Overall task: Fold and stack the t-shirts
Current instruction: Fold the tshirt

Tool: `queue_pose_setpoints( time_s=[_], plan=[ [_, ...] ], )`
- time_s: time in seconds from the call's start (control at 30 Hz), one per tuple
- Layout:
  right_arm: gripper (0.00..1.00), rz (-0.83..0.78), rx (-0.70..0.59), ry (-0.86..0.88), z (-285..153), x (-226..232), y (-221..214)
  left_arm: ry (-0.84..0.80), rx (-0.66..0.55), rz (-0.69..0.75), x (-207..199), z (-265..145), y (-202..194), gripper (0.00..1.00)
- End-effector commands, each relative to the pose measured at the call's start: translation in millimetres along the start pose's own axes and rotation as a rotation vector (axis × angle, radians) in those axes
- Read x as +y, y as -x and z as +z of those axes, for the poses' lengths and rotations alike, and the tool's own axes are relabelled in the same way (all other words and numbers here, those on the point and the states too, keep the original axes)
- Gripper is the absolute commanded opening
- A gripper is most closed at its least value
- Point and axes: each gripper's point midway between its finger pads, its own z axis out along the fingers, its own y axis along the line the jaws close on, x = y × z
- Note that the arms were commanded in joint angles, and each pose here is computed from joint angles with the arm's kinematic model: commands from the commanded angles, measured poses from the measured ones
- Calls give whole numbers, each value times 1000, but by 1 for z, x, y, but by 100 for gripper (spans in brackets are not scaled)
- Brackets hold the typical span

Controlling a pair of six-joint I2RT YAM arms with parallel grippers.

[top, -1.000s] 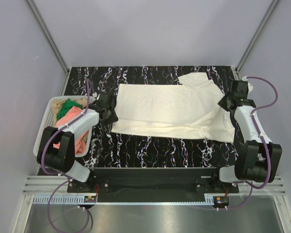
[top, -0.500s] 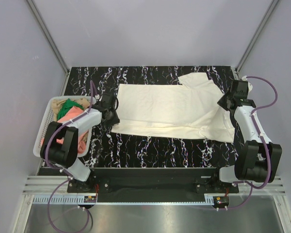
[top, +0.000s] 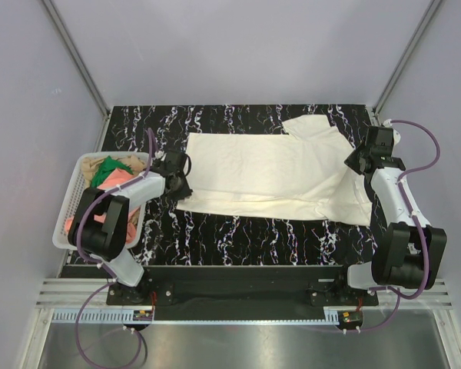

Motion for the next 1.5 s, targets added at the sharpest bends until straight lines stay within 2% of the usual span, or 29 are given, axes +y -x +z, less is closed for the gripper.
queue_pose_setpoints(
  time_s=[0.0, 0.2, 0.5, 0.6, 0.77, 0.87, 1.03, 1.47],
  plan=[
    [0, 16, -66, 40, -9, 10, 19, 0, -24, -10, -2, 1, 5, 28],
    [0, 16, -57, 46, -7, 11, 17, 6, -32, -11, -2, 1, 6, 27],
    [0, 17, -62, 31, -8, 7, 17, -6, -22, -1, -8, 2, 5, 0],
    [0, 14, -73, 28, -10, 7, 20, -6, -32, -14, -8, -3, 10, 0],
    [0, 14, -133, -13, -8, 6, 40, 18, -106, -40, -12, -17, 40, 0],
    [0, 0, -120, -35, 7, 5, 41, 34, -107, -61, -12, -15, 52, 0],
    [0, -49, -124, 32, 16, 17, 43, 50, -133, -72, -17, -13, 73, 0],
    [0, -150, -92, 76, 36, 25, 33, 103, -92, -65, -14, 7, 74, 0]
  ],
)
